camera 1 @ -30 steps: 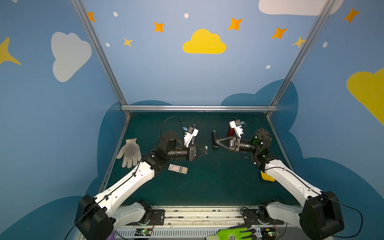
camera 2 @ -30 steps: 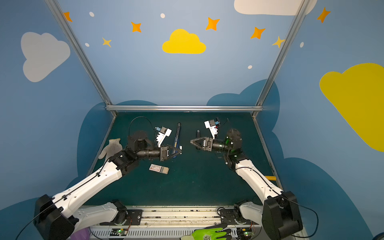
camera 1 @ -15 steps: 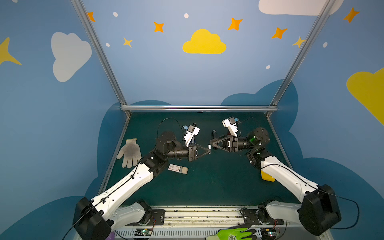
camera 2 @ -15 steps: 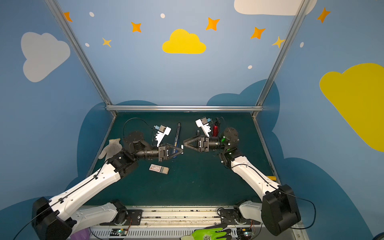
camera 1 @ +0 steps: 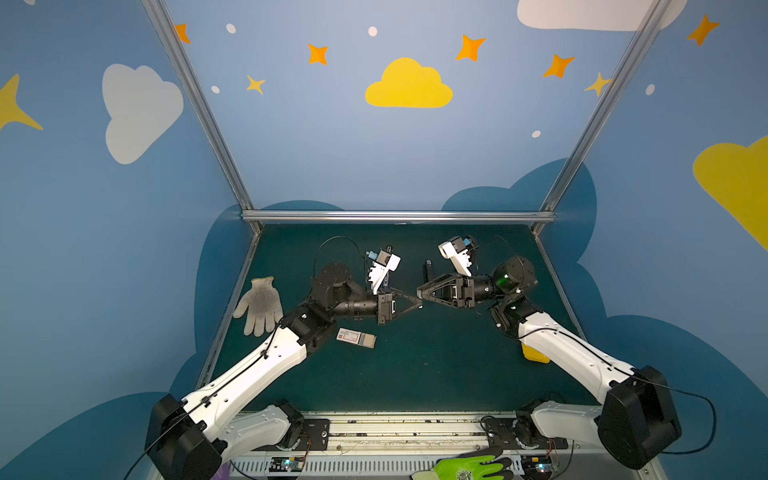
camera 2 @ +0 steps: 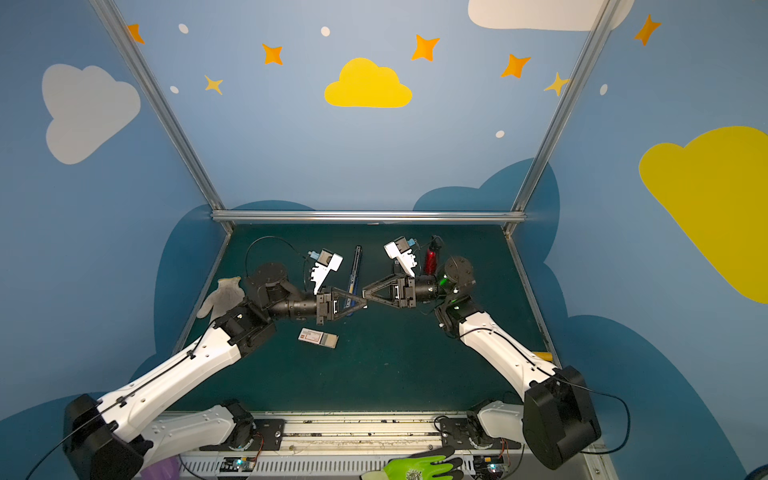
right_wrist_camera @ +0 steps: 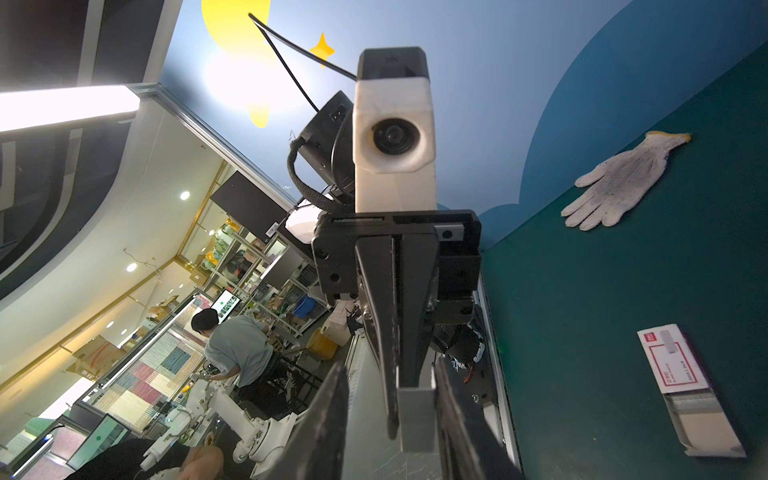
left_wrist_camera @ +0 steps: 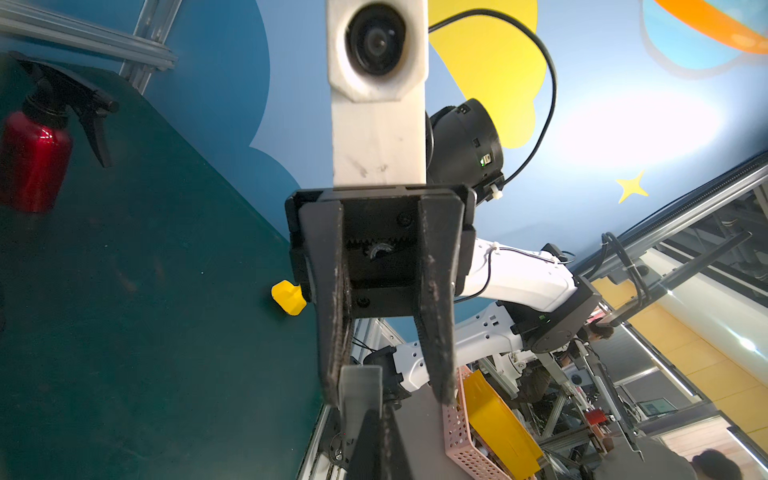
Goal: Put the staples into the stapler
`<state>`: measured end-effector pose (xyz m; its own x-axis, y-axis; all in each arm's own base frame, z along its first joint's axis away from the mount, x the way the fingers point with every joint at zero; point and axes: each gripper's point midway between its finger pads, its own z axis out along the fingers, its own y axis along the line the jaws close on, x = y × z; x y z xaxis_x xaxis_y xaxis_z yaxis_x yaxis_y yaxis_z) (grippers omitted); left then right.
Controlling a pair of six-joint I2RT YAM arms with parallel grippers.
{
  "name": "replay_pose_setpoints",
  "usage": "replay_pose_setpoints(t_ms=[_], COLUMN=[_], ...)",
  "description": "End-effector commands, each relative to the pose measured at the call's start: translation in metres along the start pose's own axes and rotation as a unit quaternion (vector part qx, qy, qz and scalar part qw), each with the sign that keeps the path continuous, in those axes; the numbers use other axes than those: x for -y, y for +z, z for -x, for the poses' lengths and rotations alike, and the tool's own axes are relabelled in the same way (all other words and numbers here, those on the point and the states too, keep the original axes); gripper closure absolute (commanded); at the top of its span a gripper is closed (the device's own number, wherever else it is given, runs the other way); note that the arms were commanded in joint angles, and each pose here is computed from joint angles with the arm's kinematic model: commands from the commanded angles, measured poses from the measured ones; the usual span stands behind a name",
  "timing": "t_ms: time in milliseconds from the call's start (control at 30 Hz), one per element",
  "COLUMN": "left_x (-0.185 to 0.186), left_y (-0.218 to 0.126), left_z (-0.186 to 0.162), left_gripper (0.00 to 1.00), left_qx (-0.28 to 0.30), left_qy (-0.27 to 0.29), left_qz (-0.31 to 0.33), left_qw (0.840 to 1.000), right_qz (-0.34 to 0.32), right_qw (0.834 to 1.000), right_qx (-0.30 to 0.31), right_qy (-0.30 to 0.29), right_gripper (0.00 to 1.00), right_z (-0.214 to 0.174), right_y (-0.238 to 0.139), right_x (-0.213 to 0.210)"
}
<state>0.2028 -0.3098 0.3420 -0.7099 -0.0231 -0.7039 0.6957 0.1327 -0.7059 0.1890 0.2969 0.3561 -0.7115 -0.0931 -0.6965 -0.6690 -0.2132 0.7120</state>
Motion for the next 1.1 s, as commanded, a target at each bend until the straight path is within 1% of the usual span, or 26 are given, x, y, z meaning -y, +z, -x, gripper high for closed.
replay_pose_setpoints(t_ms=[0, 300, 533, 800, 900, 967, 1067], left_x=[0.014, 0.013, 0.010, 0.006, 0.006, 0.005, 0.004], left_y=[-0.003, -0.004, -0.004, -0.002, -0.002, -0.003, -0.003], left_z=[0.008, 0.009, 0.009, 0.008, 0.006, 0.006, 0.005], left_gripper=[0.96, 0.96, 0.96, 0.96, 0.96, 0.93, 0.85], left_qx=[0.011, 0.014, 0.013, 0.011, 0.009, 0.009, 0.008], left_qy=[0.019, 0.021, 0.019, 0.018, 0.019, 0.019, 0.019], left_qz=[-0.015, -0.008, -0.002, 0.004, 0.006, 0.009, 0.012], left_qw=[1.000, 1.000, 1.000, 1.000, 1.000, 1.000, 1.000], right_qz=[0.020, 0.016, 0.007, 0.004, 0.002, 0.000, -0.007], right_qw=[0.999, 0.999, 1.000, 1.000, 1.000, 1.000, 1.000], right_qx=[-0.011, -0.013, -0.011, -0.008, -0.006, -0.003, 0.003], right_qy=[-0.035, -0.027, -0.020, -0.021, -0.023, -0.024, -0.025], right_gripper=[0.68, 0.75, 0.76, 0.83, 0.84, 0.86, 0.86], right_z=[0.004, 0.002, 0.002, 0.003, 0.003, 0.004, 0.006], right_y=[0.003, 0.004, 0.004, 0.003, 0.003, 0.002, -0.001], right_x=[-0.017, -0.012, -0.007, -0.006, -0.006, -0.006, -0.005])
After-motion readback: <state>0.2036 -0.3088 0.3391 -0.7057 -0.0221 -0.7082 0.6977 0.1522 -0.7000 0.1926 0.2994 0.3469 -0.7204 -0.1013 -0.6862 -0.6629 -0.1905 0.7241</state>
